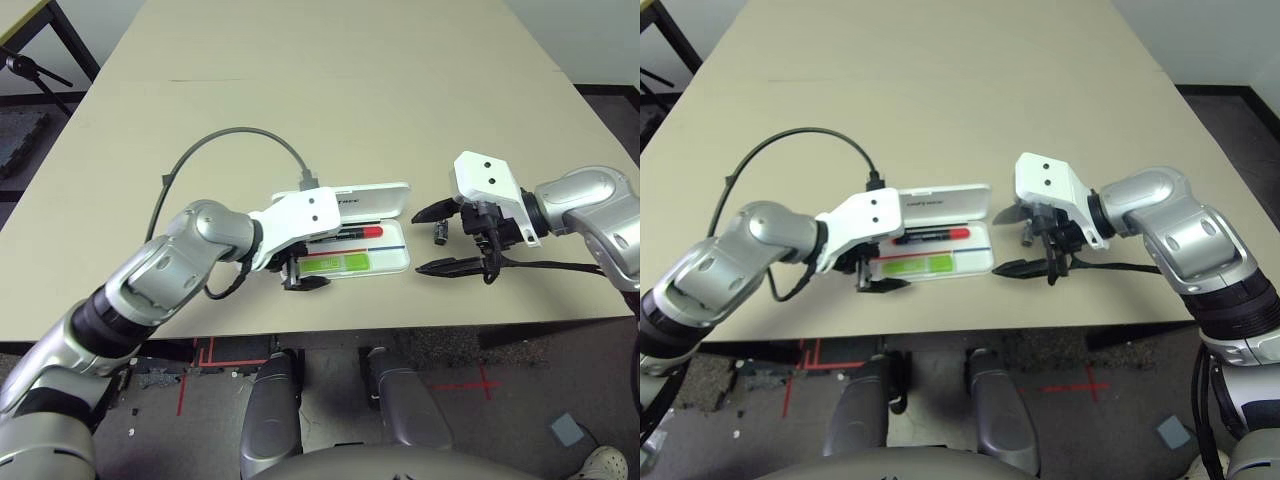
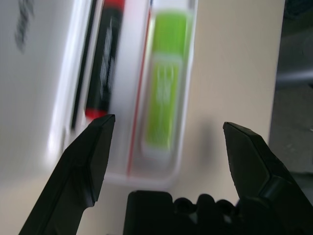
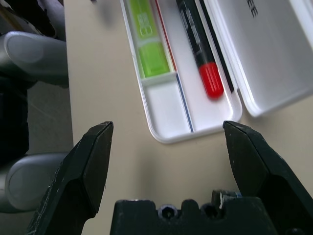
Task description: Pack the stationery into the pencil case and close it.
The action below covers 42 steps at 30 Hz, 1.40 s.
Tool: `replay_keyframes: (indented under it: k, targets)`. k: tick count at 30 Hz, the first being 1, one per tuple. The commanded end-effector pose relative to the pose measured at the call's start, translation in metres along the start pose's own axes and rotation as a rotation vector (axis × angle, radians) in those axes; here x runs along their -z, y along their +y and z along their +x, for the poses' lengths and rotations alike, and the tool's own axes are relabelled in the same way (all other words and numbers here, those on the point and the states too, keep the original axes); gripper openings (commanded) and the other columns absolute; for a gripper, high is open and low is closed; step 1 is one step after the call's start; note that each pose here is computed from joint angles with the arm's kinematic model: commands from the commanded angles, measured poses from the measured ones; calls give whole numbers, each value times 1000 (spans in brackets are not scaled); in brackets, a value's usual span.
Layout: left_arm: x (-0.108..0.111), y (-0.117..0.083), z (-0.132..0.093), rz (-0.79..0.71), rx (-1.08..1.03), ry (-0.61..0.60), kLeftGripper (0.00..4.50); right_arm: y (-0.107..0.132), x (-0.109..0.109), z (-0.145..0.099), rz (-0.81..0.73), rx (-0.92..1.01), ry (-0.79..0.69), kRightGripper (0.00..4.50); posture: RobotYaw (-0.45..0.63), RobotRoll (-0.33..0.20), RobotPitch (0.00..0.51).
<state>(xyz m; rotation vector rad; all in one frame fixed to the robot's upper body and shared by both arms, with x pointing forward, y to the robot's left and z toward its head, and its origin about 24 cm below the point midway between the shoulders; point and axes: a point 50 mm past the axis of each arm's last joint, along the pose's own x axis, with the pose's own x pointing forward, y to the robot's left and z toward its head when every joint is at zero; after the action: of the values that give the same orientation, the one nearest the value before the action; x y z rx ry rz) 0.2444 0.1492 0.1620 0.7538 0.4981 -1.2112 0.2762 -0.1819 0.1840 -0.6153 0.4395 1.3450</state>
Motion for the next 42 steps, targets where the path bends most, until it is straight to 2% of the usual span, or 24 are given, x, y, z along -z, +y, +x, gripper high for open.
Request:
replay_keyframes:
  k: [1,6,13,17,20,26,32,36,42]
  targets:
    - [6,-1,-21,-3,-1,-30,4463,-1,10,-6,30,10,13,4500,-63,0,192]
    - [17,4,-47,-18,-61,-36,4463,-7,14,-15,78,50,-24,4500,-58,0,197]
    - [19,7,-52,-37,-95,-58,4463,-15,14,-40,136,165,-108,4500,-57,0,198]
    - [20,11,-50,-41,-105,-66,4463,-37,6,-54,206,435,-208,4500,-90,0,194]
    - [20,12,-48,-40,-109,-71,4463,-51,4,-56,302,664,-224,4500,-90,0,194]
    - [20,14,-44,-36,-110,-76,4463,-46,11,-38,570,912,-129,4500,-110,0,189]
    - [21,15,-43,-30,-107,-76,4463,-32,2,-18,703,933,-135,4500,-116,0,186]
    - [20,16,-42,-26,-104,-75,4463,-16,6,-1,804,951,-106,4500,-118,0,189]
    - [20,15,-40,-22,-98,-75,4463,-1,15,9,858,938,-34,4500,-120,0,189]
